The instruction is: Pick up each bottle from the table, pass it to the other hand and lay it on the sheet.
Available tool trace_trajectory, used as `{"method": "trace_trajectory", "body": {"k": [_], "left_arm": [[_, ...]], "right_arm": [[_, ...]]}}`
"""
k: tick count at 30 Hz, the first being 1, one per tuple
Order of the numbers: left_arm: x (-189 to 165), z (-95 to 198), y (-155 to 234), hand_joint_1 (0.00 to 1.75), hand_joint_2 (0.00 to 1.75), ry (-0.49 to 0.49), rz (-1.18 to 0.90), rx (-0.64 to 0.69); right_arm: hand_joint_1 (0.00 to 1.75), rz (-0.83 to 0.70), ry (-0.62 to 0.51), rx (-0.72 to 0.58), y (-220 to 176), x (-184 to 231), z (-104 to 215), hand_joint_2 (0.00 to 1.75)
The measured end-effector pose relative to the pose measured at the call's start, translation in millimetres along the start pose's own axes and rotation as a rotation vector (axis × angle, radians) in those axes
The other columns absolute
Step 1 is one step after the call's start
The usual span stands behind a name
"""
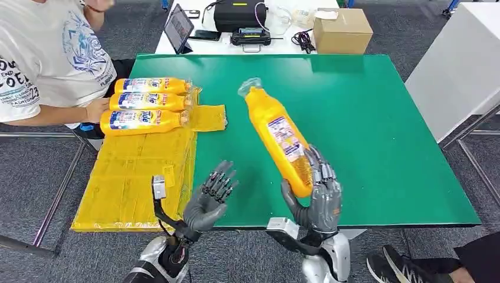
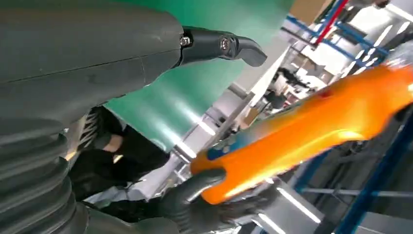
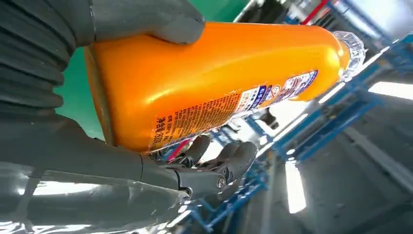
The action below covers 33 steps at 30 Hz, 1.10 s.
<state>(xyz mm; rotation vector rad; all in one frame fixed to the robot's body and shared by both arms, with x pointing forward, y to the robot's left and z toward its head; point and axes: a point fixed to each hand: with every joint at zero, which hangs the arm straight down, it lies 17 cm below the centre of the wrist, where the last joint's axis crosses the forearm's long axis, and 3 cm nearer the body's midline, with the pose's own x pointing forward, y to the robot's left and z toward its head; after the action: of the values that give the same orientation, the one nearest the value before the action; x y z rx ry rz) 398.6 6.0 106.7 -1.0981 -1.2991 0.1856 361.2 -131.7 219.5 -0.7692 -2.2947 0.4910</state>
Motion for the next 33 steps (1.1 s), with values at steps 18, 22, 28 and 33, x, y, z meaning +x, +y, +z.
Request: {"method": "trace_trajectory", "body": {"k": [18, 22, 28, 33], "left_arm": [[-18.5, -25.5, 1.0, 0.0, 1.75, 0.063, -0.005, 0.051], [-19.9, -24.9, 3.5, 0.0, 1.75, 0.066, 0.001, 0.059], [-3.6, -30.4, 9.1, 0.0, 1.75, 0.013, 0.089, 0.088], [12.4, -30.7, 19.3, 0.0, 1.75, -0.047, 0.144, 0.12]], "right_arm": [[1.75, -0.116, -0.178, 0.073, 44.2, 77.5, -20.3, 1.75], [1.75, -0.122, -0.184, 0.08, 47.0, 80.4, -20.0, 1.75], [1.75, -0.165, -0.214, 0.118, 60.2, 97.5, -17.7, 1.75], [1.75, -0.194, -0.228, 0.146, 67.8, 106.3, -17.5, 1.75]]}}
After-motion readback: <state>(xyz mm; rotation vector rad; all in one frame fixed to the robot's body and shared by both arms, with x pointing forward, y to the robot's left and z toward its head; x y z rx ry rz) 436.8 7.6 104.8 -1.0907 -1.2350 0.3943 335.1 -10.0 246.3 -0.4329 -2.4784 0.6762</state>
